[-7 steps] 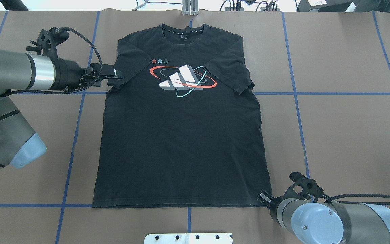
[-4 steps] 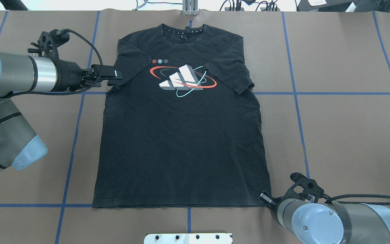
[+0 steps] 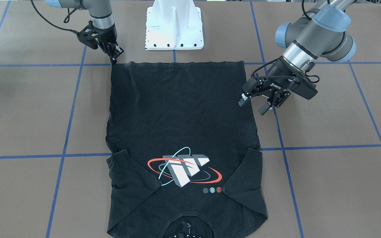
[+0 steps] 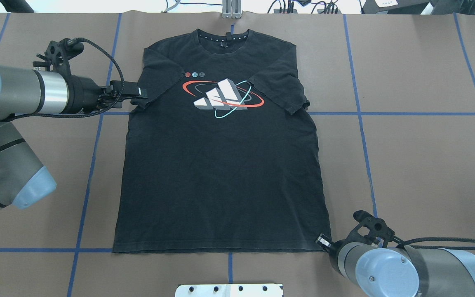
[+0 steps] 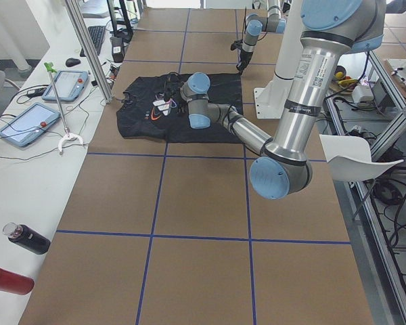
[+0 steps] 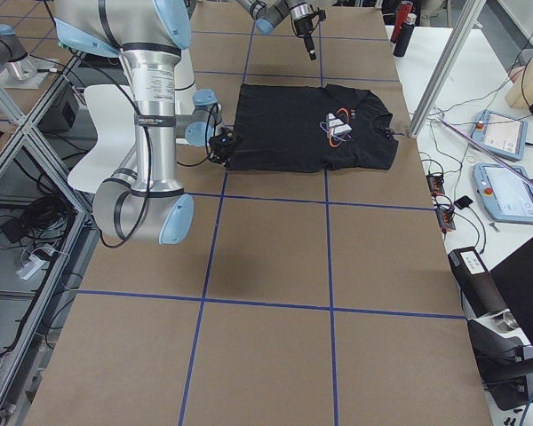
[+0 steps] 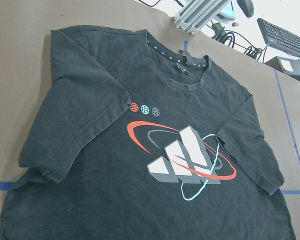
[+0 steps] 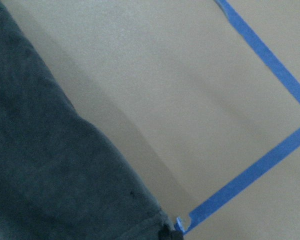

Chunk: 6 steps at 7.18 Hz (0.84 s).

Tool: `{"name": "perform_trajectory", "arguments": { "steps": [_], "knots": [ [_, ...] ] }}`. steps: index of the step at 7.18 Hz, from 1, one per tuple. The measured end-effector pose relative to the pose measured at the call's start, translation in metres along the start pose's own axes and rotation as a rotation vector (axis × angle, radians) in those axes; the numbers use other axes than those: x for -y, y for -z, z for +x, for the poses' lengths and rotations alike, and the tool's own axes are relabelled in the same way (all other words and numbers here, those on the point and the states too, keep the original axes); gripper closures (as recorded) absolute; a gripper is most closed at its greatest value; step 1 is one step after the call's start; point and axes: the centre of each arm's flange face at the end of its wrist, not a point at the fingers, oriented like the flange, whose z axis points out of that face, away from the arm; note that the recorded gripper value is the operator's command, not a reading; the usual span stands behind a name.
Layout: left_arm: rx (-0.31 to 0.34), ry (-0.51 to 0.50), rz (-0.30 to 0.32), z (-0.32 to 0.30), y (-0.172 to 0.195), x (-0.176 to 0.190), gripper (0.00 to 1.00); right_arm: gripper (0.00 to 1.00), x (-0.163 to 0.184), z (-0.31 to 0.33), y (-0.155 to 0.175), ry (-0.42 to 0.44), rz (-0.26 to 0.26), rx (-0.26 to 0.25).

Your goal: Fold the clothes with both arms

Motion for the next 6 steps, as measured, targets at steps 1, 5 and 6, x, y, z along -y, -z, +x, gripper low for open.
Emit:
{"name": "perform_trajectory", "arguments": {
  "steps": [1, 5, 6],
  "knots": [
    [0.011, 0.071, -0.024, 0.0, -0.006, -0.012, 0.02, 1.0, 0.003, 0.006, 0.006, 0.002, -0.008, -0.004],
    [0.133, 0.271, -0.143, -0.043, 0.031, -0.128, 0.01, 1.0, 0.015, 0.026, 0.035, 0.009, -0.044, -0.014],
    [0.168, 0.301, -0.153, -0.049, 0.035, -0.152, 0.01, 1.0, 0.014, 0.026, 0.037, 0.011, -0.05, -0.014]
  ]
}}
